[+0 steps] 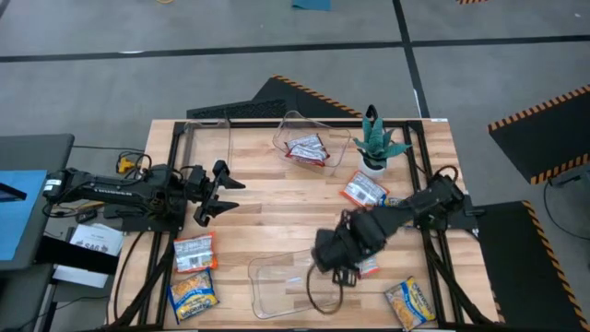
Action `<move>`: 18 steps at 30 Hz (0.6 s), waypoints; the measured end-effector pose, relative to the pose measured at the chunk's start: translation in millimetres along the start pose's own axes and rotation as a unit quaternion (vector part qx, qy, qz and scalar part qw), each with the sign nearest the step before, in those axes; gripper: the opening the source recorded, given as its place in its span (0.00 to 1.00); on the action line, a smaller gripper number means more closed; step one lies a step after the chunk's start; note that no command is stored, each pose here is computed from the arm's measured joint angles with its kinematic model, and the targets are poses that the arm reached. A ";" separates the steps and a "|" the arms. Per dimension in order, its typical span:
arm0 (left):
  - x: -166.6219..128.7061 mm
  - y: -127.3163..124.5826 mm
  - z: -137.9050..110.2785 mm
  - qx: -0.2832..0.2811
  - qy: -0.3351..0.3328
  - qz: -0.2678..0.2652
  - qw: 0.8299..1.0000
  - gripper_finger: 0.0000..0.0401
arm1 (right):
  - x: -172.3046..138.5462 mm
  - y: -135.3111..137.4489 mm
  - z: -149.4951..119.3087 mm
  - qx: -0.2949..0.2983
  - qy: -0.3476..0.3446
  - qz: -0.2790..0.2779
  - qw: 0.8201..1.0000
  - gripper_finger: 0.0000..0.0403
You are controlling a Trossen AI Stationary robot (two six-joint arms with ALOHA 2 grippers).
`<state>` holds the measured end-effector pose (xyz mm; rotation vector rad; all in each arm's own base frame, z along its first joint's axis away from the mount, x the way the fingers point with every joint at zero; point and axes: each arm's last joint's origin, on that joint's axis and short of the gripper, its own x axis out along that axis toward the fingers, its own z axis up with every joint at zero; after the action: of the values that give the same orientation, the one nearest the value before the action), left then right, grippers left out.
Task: Sort Maruchan noodles
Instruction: Put the red noodle pack into the top right transparent bin
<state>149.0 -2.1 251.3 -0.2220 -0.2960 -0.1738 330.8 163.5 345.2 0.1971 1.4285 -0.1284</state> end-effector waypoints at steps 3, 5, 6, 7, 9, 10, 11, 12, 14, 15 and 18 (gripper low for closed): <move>0.0 0.0 0.0 0.000 0.000 0.000 1.000 0.64 | -3.7 -21.3 13.2 -0.007 -0.017 -0.014 1.000 0.04; 0.0 0.0 0.0 0.000 0.000 0.000 1.000 0.64 | -7.1 -38.1 21.7 -0.009 -0.030 -0.028 0.999 0.04; 0.0 0.0 0.0 0.000 0.000 0.001 1.000 0.64 | -9.5 -47.4 25.6 -0.009 -0.035 -0.034 0.999 0.04; 0.0 0.0 0.0 0.000 0.000 0.000 1.000 0.64 | -12.0 -57.6 29.6 -0.006 -0.041 -0.041 0.998 0.04; 0.0 0.0 0.0 0.000 0.000 0.001 1.000 0.64 | -17.5 -79.3 37.1 0.003 -0.053 -0.056 0.997 0.04; 0.0 0.0 0.0 0.000 0.000 0.001 1.000 0.64 | -20.5 -90.4 40.2 0.010 -0.059 -0.065 0.996 0.04; 0.0 0.0 0.0 0.000 0.000 0.001 1.000 0.64 | -24.1 -101.5 42.4 0.017 -0.066 -0.074 0.995 0.04; 0.0 0.1 0.1 0.000 0.000 0.001 1.000 0.64 | -27.8 -112.2 44.2 0.024 -0.073 -0.082 0.994 0.04; 0.0 0.1 0.1 0.001 0.000 0.001 1.000 0.64 | -36.4 -134.1 45.8 0.042 -0.087 -0.103 0.990 0.04; 0.0 0.0 0.0 0.002 0.000 0.001 1.000 0.64 | -41.0 -144.4 45.8 0.053 -0.094 -0.113 0.988 0.04; 0.0 0.1 0.1 0.003 -0.001 0.003 1.000 0.64 | -56.2 -173.1 42.1 0.090 -0.118 -0.144 0.978 0.04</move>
<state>149.1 -1.9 251.4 -0.2163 -0.2977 -0.1666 328.2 -16.2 396.1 0.1178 1.2006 -0.5056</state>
